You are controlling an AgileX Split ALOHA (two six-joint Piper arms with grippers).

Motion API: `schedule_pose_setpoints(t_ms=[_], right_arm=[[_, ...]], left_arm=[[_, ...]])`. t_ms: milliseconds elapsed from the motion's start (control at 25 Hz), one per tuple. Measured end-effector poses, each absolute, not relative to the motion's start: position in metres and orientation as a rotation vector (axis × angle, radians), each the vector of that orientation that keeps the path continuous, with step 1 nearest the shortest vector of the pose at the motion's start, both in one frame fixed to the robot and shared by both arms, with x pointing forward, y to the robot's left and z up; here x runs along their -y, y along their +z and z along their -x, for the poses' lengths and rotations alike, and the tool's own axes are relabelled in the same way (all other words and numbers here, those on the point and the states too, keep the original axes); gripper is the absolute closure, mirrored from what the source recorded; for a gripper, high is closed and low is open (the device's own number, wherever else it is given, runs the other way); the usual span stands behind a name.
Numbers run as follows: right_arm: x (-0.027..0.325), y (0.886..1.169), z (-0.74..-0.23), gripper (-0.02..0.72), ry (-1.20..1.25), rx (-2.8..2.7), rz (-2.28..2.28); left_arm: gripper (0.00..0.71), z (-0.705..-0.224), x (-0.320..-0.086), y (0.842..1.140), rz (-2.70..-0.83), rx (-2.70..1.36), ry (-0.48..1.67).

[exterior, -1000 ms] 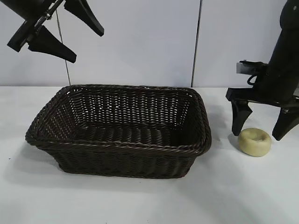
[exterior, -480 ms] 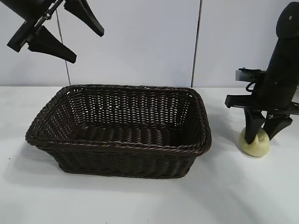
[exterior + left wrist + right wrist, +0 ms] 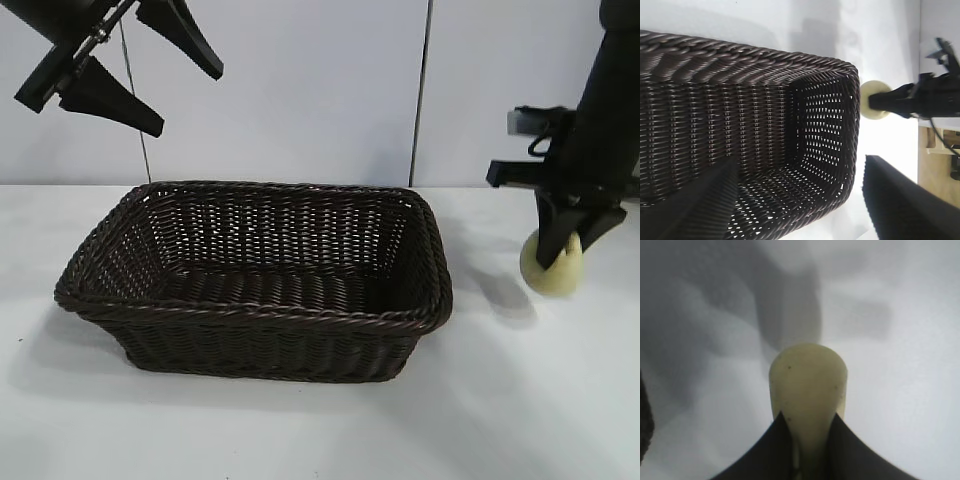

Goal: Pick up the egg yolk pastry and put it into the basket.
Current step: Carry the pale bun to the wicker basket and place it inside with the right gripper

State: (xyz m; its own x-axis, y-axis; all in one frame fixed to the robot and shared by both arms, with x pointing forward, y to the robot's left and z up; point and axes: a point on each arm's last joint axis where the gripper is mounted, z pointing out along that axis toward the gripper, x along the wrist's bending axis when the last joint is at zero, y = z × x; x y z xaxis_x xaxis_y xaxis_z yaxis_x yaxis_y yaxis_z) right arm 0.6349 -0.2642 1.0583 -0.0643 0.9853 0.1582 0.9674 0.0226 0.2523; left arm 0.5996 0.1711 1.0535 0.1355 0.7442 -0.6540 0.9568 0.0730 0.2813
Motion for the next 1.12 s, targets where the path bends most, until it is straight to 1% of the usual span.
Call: schedule_pose_setpoints(t_ms=[80, 120, 280, 360, 880, 1000, 1120], right_arm=[[0.262, 1.070, -0.633, 0.610, 0.509, -2.193, -2.100], [0.261, 1.071, -0.633, 0.610, 0.524, -2.195, -2.107], [0.255, 1.071, -0.632, 0.610, 0.546, -2.221, -2.126], [0.246, 1.071, -0.631, 0.610, 0.562, -2.244, -2.110], [0.138, 1.074, -0.608, 0.610, 0.686, -2.485, -1.805], [0.122, 1.074, -0.602, 0.610, 0.705, -2.517, -1.755], [0.113, 1.073, -0.599, 0.610, 0.711, -2.536, -1.733]], left_arm=[[0.197, -0.600, -0.171, 1.054, -1.720, -1.649, -0.383], [0.197, -0.600, -0.171, 1.054, -1.722, -1.647, -0.382], [0.197, -0.600, -0.171, 1.054, -1.724, -1.644, -0.381], [0.197, -0.600, -0.171, 1.054, -1.724, -1.644, -0.381], [0.198, -0.599, -0.171, 1.054, -1.725, -1.643, -0.381], [0.198, -0.599, -0.171, 1.054, -1.725, -1.643, -0.381], [0.198, -0.599, -0.171, 1.054, -1.725, -1.643, -0.381]])
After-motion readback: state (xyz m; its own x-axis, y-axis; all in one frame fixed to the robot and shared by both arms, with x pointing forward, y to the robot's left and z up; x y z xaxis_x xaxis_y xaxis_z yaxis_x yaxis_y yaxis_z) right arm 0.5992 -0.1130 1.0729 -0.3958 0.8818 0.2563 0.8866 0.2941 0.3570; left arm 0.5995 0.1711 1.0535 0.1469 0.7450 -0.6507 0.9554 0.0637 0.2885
